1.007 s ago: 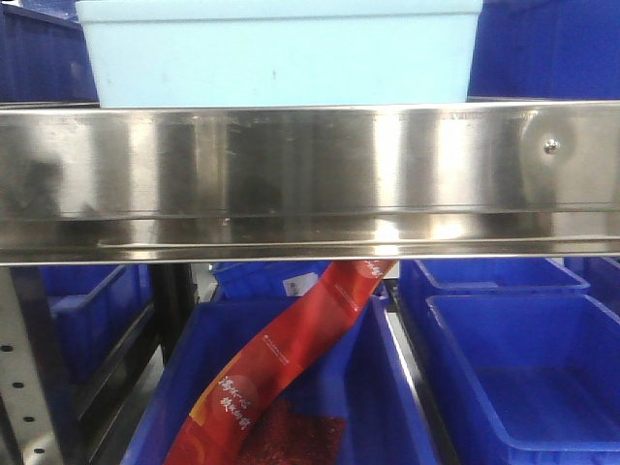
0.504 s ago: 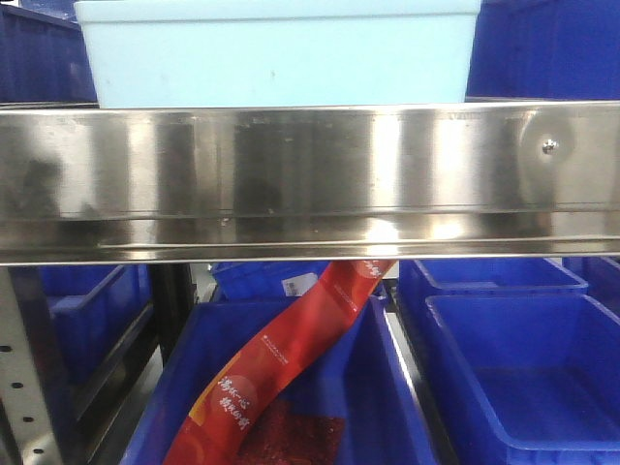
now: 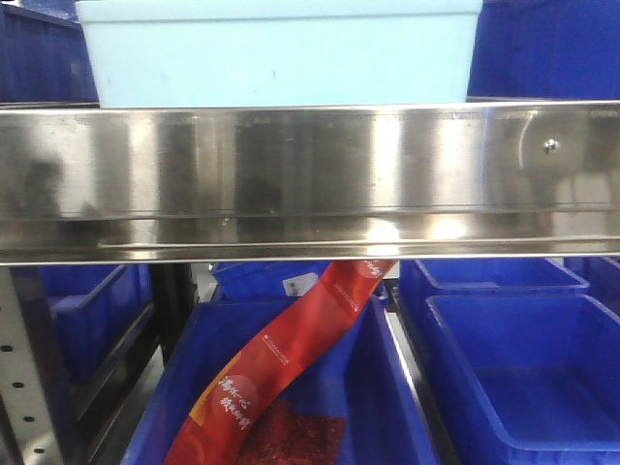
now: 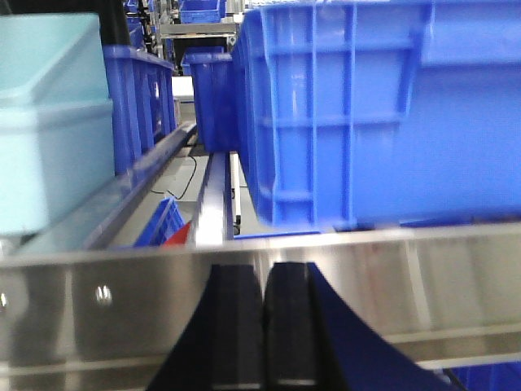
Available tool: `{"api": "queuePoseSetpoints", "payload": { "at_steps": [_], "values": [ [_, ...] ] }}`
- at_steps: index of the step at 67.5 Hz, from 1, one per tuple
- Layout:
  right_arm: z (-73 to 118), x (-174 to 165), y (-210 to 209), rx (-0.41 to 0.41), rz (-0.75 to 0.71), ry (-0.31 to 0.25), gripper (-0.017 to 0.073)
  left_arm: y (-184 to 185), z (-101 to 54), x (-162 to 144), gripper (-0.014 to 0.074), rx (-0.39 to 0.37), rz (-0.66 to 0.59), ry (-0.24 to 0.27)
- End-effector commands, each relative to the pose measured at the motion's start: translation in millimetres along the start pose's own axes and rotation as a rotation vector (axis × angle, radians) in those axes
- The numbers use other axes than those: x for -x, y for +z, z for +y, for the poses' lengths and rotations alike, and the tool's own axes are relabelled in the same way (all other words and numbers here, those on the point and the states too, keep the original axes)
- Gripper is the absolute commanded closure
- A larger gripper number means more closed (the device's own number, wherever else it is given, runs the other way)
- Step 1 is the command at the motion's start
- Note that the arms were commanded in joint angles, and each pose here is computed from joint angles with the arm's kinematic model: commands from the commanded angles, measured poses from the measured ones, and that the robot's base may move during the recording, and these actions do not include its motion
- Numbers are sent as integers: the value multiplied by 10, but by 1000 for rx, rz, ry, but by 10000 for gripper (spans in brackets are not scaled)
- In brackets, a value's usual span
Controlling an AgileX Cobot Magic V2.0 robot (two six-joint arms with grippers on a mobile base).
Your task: Move two blue bins to right shelf middle
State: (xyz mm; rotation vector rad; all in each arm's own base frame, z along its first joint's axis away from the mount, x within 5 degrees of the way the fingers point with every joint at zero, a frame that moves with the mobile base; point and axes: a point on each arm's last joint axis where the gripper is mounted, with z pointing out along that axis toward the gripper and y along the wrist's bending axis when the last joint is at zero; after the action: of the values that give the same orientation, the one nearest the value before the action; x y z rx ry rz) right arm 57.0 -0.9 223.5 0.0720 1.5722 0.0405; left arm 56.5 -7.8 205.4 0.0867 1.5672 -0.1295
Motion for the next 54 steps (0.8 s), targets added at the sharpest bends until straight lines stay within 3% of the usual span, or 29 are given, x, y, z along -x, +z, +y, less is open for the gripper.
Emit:
{"api": "queuePoseSetpoints", "payload": {
  "at_steps": [1,54],
  "values": [
    [-13,-141,-12,-5,-4,-6,721,-5,2,23,704,4,-24,-8],
    [-18,-176,-5,-8,-10,-6,721,-5,2,23,704,4,-24,-8]
  ]
}}
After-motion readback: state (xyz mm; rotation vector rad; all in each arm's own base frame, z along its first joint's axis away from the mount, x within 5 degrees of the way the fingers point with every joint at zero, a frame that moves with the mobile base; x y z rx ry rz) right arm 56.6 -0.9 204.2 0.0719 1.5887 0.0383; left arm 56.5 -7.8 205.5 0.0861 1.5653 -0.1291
